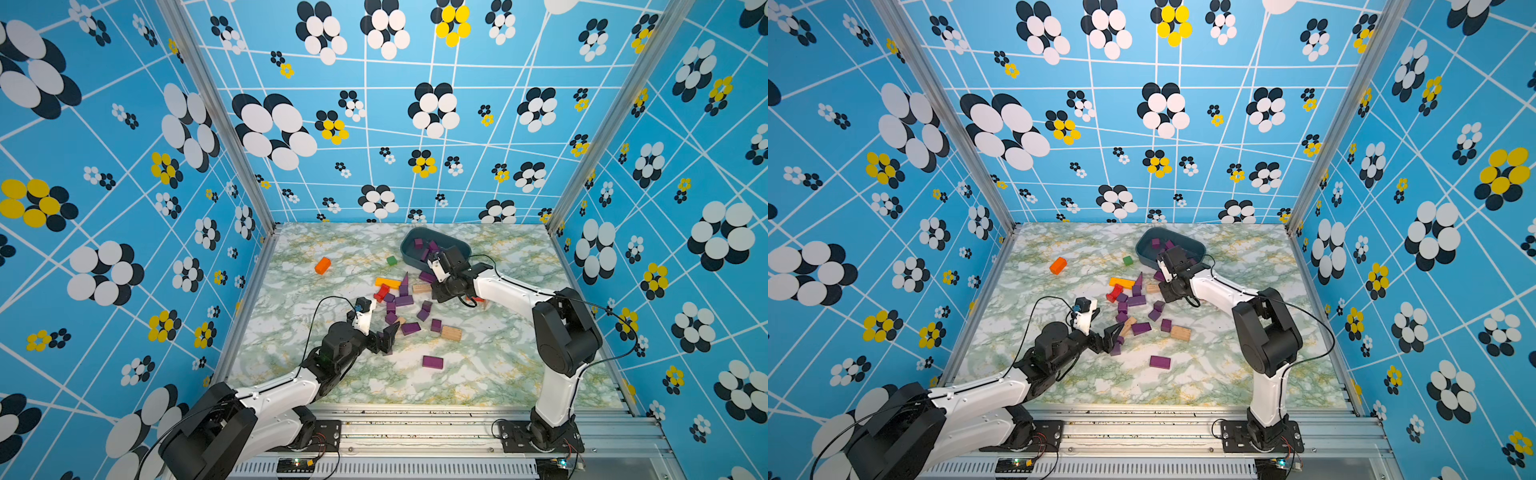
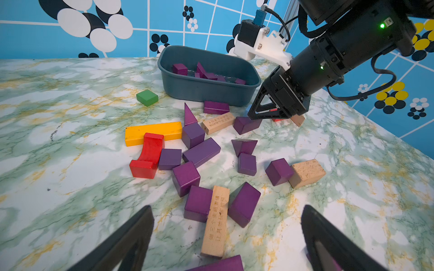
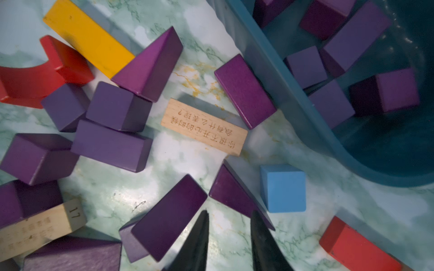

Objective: Pick purple bricks into the storage bin
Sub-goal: Pick up the building block from the center of the board.

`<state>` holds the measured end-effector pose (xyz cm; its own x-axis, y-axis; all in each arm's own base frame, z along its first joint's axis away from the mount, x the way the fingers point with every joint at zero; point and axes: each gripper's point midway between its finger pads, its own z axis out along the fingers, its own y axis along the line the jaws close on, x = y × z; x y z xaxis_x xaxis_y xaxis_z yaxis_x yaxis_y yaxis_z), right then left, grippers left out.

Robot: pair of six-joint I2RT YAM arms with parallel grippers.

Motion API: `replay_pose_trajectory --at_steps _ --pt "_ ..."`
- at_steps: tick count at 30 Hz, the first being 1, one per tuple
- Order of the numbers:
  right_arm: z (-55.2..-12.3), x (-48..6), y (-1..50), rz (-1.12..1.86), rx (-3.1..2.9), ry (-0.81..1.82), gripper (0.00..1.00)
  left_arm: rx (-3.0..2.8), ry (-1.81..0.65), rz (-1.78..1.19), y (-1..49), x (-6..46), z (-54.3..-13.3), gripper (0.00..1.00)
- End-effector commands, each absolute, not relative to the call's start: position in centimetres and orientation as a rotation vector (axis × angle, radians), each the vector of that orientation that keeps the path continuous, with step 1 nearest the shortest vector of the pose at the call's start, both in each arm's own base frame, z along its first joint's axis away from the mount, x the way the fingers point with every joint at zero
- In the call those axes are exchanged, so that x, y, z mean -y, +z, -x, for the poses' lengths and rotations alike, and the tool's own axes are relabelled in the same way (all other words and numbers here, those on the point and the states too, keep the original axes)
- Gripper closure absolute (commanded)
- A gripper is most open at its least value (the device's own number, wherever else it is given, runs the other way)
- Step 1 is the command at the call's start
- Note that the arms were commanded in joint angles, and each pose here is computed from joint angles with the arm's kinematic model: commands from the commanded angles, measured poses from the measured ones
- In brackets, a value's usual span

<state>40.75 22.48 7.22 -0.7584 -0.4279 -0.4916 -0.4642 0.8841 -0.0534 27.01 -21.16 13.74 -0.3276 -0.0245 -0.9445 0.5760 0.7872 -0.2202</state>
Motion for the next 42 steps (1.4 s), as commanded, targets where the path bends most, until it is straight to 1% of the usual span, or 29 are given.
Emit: replay_pose_trajectory --at_steps 1,7,17,20,28,31,35,42 --pt "-41.0 -21.9 6.3 0.703 -2.574 0.007 0.68 -1.807 -0.648 -0.423 14.2 21.4 -27.2 0.0" --pt "-41.4 -21.6 5.0 0.757 -2.6 -0.059 0.67 -1.81 -0.645 -0.423 14.1 21.4 -27.2 0.0" --pt "-41.1 -22.1 3.7 0.787 -2.638 -0.031 0.67 -1.825 -0.644 -0.425 13.7 21.6 -27.4 0.0" --pt "-40.9 -22.6 3.6 0.789 -2.637 0.015 0.67 -1.831 -0.641 -0.422 13.5 21.6 -27.5 0.01" --pt "-40.5 -24.1 4.6 0.754 -2.625 0.155 0.67 -1.844 -0.636 -0.419 13.2 21.6 -27.6 0.01" --pt "-40.4 -24.3 5.3 0.74 -2.608 0.177 0.63 -1.847 -0.636 -0.418 13.1 21.6 -27.6 0.01" --pt "-40.3 -24.5 6.1 0.735 -2.593 0.205 0.61 -1.849 -0.637 -0.417 13.1 21.6 -27.6 0.01" --pt "-41.0 -23.7 5.8 0.746 -2.596 0.115 0.6 -1.853 -0.638 -0.416 13.0 21.6 -27.6 0.0"
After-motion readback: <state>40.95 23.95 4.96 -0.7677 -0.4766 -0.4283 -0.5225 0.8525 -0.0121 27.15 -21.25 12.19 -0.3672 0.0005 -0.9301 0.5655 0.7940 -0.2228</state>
